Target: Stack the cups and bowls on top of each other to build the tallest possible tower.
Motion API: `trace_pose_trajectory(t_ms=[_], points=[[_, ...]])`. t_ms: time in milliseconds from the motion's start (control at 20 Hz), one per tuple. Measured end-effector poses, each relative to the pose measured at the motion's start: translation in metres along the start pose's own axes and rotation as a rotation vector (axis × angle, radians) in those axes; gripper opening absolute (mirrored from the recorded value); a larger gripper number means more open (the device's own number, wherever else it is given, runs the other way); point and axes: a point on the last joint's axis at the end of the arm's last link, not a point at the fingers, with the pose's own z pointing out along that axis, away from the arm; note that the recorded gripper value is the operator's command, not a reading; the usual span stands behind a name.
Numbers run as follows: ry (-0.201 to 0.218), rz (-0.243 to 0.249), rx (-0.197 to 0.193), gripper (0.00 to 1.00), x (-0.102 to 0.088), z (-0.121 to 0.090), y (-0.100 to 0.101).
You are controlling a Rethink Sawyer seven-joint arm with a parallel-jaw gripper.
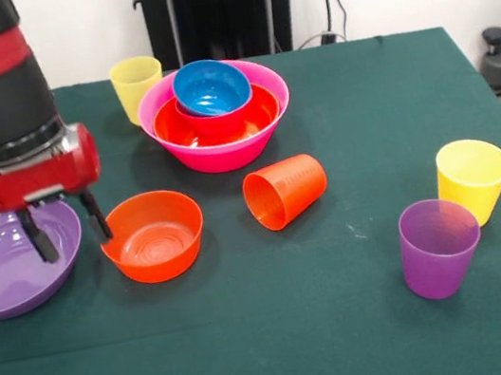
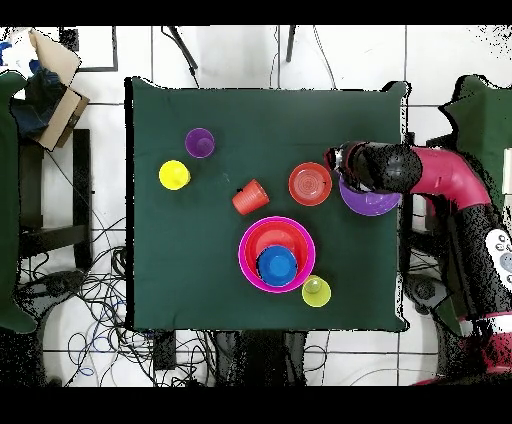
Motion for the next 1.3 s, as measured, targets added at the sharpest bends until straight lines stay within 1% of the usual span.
trace_pose_trajectory(t_ms=[100, 200, 250, 550, 750, 1000, 1300], points=[[0.001, 0.007, -0.015, 1.0, 0.0, 0.013, 0.004], [0.001, 0.007, -0.02, 1.0, 0.0, 0.019, 0.006], [0.0, 0.004, -0.024, 1.0, 0.001, 0.029, 0.01], [0.001, -0.018, -0.019, 1.0, 0.009, 0.05, 0.015], [0.012, -0.023, -0.025, 1.0, 0.016, 0.061, 0.018], [0.013, -0.023, -0.024, 1.0, 0.017, 0.062, 0.017], [0.005, -0.023, -0.008, 1.0, 0.015, 0.053, 0.009]])
